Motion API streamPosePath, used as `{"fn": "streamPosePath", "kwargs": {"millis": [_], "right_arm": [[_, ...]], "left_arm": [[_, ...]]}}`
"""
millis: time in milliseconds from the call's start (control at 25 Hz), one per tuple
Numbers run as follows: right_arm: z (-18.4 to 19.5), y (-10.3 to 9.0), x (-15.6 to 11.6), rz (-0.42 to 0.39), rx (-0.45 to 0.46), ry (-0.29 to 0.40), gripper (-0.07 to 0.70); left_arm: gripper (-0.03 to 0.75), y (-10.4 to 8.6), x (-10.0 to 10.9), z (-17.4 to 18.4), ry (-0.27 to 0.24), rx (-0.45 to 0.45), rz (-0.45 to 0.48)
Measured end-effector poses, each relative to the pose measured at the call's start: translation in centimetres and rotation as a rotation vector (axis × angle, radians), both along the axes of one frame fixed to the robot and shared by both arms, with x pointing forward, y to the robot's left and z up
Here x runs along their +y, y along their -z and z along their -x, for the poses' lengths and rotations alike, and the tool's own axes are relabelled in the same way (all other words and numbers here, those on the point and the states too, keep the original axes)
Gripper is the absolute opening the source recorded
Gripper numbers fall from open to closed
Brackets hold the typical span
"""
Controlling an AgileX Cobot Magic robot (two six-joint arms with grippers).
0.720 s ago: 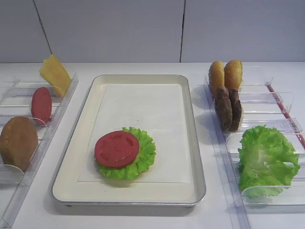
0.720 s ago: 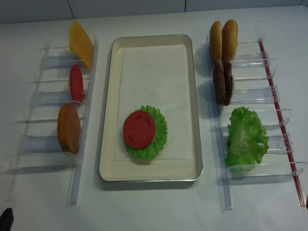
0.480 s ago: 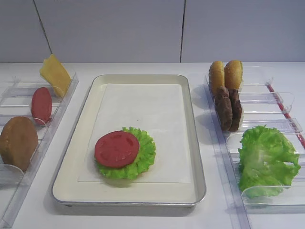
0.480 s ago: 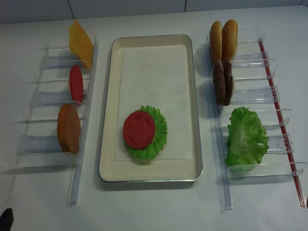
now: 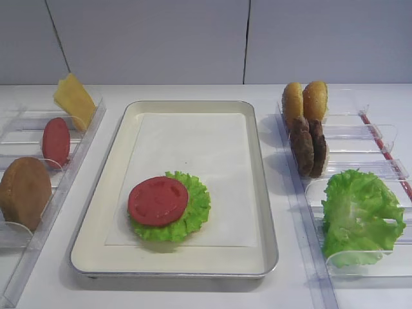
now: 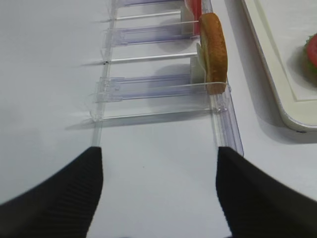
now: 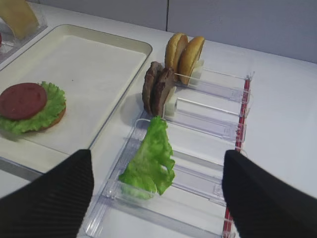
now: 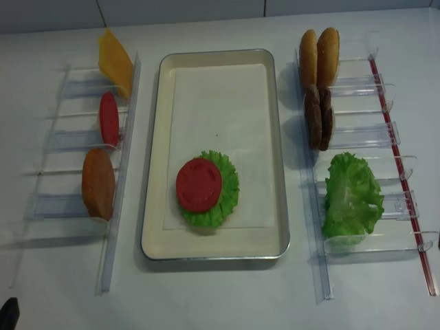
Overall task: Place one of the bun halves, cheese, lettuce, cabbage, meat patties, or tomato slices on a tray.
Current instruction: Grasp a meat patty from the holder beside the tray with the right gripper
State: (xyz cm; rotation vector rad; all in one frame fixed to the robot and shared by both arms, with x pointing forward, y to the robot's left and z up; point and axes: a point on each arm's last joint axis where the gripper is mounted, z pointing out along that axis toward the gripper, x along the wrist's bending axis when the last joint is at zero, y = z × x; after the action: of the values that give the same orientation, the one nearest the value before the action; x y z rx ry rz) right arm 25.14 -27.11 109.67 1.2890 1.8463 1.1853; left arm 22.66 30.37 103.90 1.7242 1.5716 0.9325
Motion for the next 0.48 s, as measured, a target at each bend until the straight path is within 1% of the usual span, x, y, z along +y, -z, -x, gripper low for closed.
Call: {"fn": "streamPosePath", "kwargs": {"millis": [120,240,360,480], "right_arm": [[-2.4,-1.9,0.3,-0.013,0.029,-0.022,0.551],[-5.2,-3.0,1.1,-0.05,0.082,-0.088,0.551],[-8.2,-3.7,2.1,-0.109,0.144,-0.171,0.551],[-12.1,-4.2,2.7,-0.172,0.228,-0.207,0.551]], "left_arm": [[0.459,0.0,0.0,0.0,0.0,0.0,0.0],[0.459,0.0,0.0,0.0,0.0,0.0,0.0],[0.459,0.0,0.0,0.0,0.0,0.0,0.0],[0.459,0.0,0.0,0.0,0.0,0.0,0.0]]}}
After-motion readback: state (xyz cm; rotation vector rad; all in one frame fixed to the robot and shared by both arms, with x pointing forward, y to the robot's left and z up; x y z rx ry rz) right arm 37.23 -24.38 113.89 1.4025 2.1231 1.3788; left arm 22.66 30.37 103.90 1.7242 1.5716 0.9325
